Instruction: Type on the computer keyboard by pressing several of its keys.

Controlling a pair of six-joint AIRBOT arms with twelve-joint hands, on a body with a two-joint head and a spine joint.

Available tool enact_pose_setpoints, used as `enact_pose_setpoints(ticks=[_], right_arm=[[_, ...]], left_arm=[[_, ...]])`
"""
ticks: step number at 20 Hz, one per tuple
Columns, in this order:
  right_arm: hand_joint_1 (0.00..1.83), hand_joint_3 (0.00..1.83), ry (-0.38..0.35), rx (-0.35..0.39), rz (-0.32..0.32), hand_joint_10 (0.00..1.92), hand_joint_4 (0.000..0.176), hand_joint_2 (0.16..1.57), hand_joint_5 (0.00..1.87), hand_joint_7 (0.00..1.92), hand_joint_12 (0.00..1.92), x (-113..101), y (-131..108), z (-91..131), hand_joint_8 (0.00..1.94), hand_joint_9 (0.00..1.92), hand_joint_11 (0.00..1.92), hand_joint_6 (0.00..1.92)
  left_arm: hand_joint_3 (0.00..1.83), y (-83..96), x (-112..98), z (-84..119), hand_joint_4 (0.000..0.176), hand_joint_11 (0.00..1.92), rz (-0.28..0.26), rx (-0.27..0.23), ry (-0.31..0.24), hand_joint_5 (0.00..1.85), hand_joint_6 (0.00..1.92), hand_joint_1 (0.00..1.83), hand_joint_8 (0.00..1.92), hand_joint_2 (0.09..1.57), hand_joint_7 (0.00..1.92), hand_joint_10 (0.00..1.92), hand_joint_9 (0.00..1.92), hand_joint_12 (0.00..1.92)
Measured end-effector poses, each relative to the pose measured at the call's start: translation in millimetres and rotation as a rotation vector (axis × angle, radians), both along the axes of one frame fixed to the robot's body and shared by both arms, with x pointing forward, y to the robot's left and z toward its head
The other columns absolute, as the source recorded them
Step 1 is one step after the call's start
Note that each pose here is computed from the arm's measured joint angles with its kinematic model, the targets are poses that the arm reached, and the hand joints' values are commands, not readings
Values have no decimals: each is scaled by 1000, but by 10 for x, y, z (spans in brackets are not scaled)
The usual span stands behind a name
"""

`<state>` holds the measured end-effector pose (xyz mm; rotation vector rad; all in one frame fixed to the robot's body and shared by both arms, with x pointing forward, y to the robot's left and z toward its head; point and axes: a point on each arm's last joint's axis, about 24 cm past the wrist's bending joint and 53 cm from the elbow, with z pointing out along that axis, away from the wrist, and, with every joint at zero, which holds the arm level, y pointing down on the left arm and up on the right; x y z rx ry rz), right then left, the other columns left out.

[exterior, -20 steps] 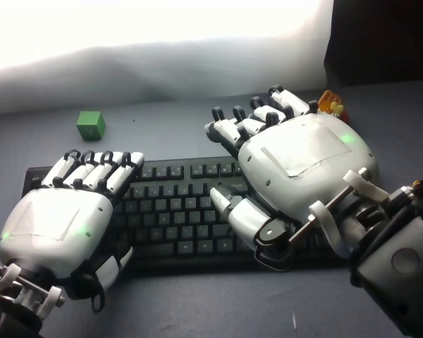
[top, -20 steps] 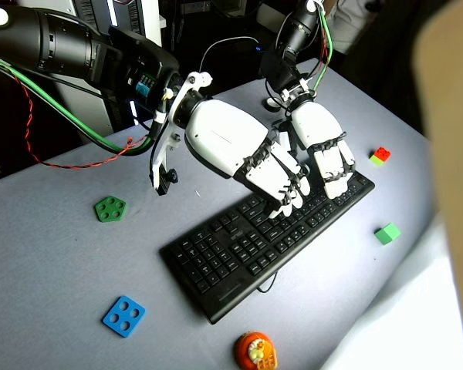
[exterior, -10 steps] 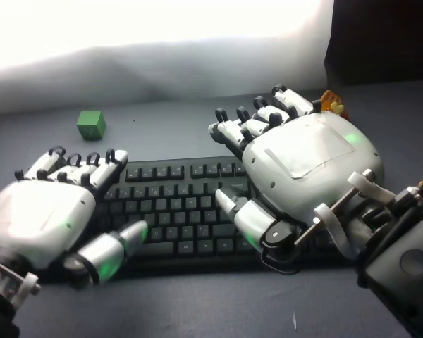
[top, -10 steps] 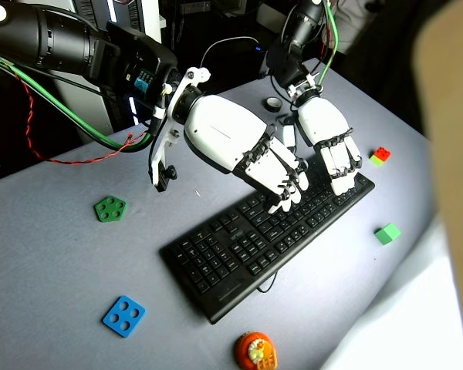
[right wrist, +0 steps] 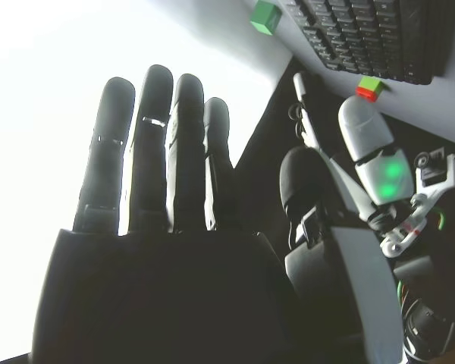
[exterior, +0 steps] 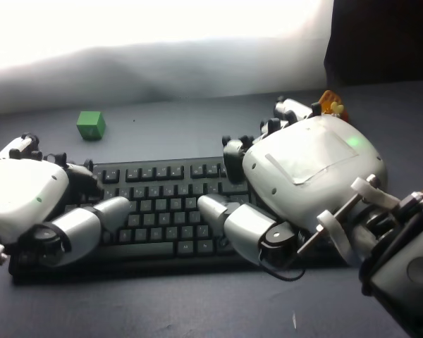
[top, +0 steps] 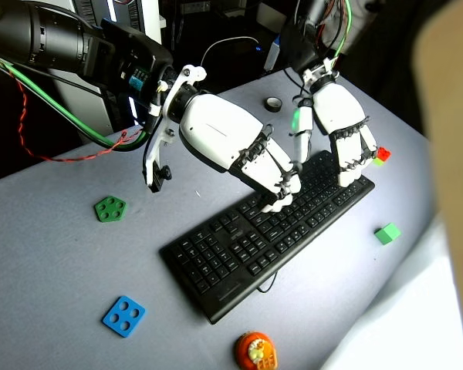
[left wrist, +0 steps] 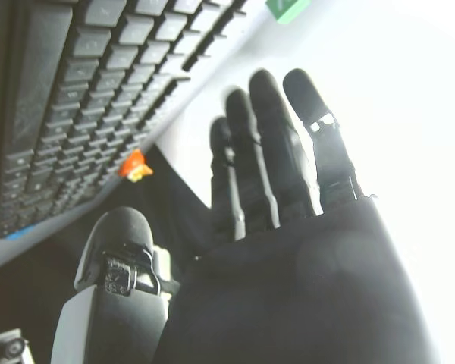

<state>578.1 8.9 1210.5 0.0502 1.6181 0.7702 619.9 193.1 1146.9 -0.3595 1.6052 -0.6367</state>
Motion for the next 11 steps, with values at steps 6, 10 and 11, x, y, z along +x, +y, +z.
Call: enact_pose_setpoints(ticks=[6,10,11], right_arm=[[201,15,-1,2,-3,1919,0,1530,1009,1188,1921,-13,-11,9,1750,1200,1212,1757],[471,1,3,-12,-2,1921,0,1529,976,1164,1921,-34,-38,-17,1819,1202,1239,1873],[479,1,-2,-15,-2,1921,0,1528,962,1156,1921,-36,-49,-13,1823,1194,1228,1874]], left_arm=[[12,60,-28,110,0,1088,-4,7,8,1008,1708,153,1774,1539,1202,1921,1193,1921],[10,190,-35,144,0,1146,10,16,19,990,1857,336,1838,1559,1216,1921,1230,1921],[8,218,-31,153,0,1142,14,18,20,978,1855,348,1834,1559,1207,1921,1225,1921]])
